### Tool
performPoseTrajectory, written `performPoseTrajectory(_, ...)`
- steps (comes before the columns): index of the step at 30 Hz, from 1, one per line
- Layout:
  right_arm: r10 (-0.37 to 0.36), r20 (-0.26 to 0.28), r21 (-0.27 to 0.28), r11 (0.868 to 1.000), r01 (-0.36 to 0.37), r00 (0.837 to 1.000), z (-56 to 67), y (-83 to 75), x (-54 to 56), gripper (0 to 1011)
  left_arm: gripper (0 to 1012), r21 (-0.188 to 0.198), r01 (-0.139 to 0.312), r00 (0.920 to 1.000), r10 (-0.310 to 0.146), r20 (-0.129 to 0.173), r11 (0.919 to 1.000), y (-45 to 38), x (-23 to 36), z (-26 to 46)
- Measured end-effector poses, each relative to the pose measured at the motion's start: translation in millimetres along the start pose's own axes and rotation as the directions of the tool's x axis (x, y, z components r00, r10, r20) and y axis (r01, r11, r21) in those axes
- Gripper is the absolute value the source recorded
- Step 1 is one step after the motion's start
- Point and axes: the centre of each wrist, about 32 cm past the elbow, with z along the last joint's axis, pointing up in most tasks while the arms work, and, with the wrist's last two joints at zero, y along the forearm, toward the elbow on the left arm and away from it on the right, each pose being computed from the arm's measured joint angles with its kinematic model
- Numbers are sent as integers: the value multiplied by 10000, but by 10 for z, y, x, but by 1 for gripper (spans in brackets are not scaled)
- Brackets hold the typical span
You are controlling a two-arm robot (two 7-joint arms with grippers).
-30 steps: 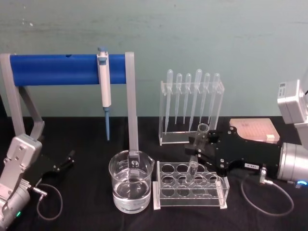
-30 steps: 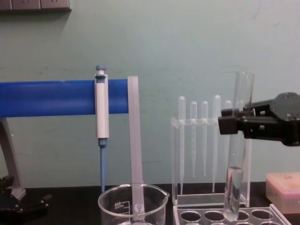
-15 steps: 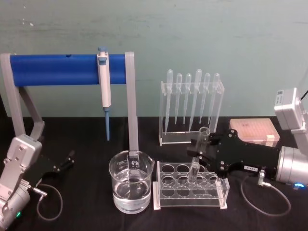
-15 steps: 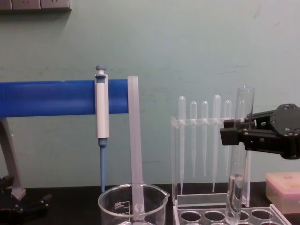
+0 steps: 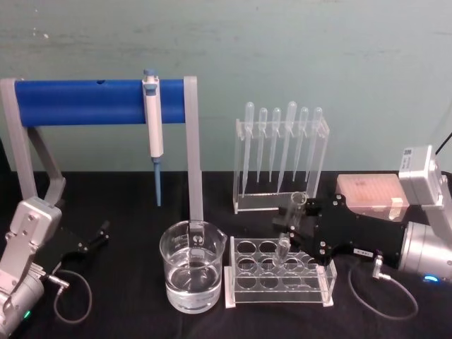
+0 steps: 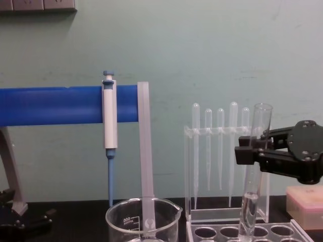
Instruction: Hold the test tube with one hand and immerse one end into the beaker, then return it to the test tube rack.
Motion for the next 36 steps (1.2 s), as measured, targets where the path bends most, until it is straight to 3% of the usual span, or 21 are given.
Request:
performPoseTrajectory(11, -62, 123, 340, 9994, 57, 9999, -100, 56, -7, 226, 1000, 0, 0, 10000, 0, 0, 10000, 0, 0, 0)
performPoseTrajectory(36, -356, -337, 600, 9975, 376, 9988, -452, 68, -92, 225, 1000, 0, 0, 10000, 0, -1, 10000, 0, 0, 0)
